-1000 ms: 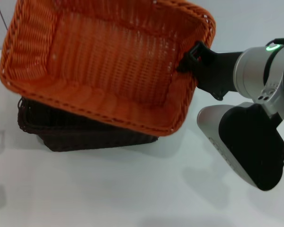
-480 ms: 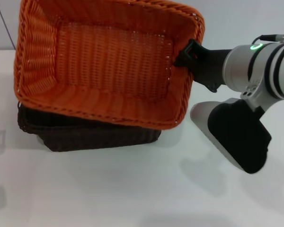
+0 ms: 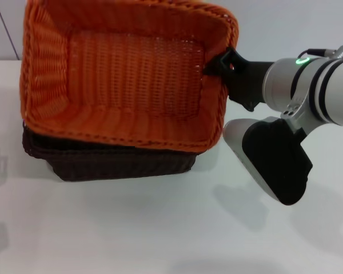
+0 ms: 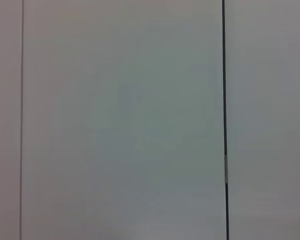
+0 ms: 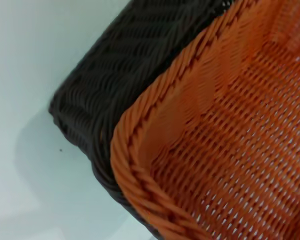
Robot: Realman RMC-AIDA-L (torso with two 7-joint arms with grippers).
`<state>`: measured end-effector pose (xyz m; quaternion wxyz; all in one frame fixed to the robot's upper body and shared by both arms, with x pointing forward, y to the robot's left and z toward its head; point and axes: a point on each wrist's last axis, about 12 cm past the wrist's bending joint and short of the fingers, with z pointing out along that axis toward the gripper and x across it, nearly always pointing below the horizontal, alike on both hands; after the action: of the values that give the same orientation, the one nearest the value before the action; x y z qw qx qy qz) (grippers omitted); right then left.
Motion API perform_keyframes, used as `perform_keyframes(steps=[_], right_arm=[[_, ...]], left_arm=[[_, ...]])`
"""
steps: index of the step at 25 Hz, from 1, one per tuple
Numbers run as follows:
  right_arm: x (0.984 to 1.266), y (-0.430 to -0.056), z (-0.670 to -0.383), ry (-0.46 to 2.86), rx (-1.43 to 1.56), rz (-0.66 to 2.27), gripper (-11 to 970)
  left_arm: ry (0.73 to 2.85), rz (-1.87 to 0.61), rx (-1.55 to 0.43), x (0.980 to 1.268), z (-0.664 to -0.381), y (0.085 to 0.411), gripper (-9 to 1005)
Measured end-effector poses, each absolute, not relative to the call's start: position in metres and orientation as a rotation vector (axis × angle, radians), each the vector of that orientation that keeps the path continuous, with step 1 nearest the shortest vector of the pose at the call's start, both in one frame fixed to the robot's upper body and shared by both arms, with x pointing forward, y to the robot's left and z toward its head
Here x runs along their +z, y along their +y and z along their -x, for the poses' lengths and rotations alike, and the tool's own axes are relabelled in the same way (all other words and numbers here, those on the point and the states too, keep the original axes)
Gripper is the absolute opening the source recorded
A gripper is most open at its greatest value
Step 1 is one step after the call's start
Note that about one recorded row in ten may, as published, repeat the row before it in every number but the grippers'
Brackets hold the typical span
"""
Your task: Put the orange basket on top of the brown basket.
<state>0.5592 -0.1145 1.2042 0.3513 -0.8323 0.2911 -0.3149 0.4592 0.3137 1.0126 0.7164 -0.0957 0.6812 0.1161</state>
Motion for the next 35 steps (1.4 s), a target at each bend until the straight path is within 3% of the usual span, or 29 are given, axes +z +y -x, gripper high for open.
perform_keyframes(steps=[8, 15, 17, 26, 28, 31, 32, 33, 35], right_arm=[[1.199, -0.115, -0.550, 0.772, -0.784, 2.156, 451], [1.205, -0.117, -0.524, 0.797, -0.737, 2.128, 607], [1.204, -0.115, -0.506, 0.790, -0.693, 2.148, 652], [1.186, -0.075, -0.444, 0.774, -0.415, 2.145, 652], [1.182, -0.063, -0.442, 0.853, -0.333, 2.029, 652], [1.181, -0.059, -0.463, 1.040, -0.227, 1.703, 652], [1.183, -0.074, -0.485, 1.187, -0.150, 1.417, 652], [1.183, -0.074, -0.485, 1.187, -0.150, 1.417, 652], [1.186, -0.105, -0.505, 1.320, -0.078, 1.095, 652]], left_arm=[[1.507, 0.207, 0.253, 1.013, -0.461, 0.313, 726], [1.509, 0.199, 0.255, 1.013, -0.461, 0.313, 726], [1.509, 0.197, 0.256, 1.013, -0.462, 0.314, 726], [1.513, 0.193, 0.267, 1.012, -0.458, 0.315, 726], [1.512, 0.197, 0.271, 1.012, -0.457, 0.316, 726], [1.507, 0.218, 0.280, 1.011, -0.452, 0.320, 726], [1.507, 0.218, 0.280, 1.011, -0.452, 0.320, 726], [1.507, 0.218, 0.280, 1.011, -0.452, 0.320, 726], [1.507, 0.218, 0.280, 1.011, -0.452, 0.320, 726]])
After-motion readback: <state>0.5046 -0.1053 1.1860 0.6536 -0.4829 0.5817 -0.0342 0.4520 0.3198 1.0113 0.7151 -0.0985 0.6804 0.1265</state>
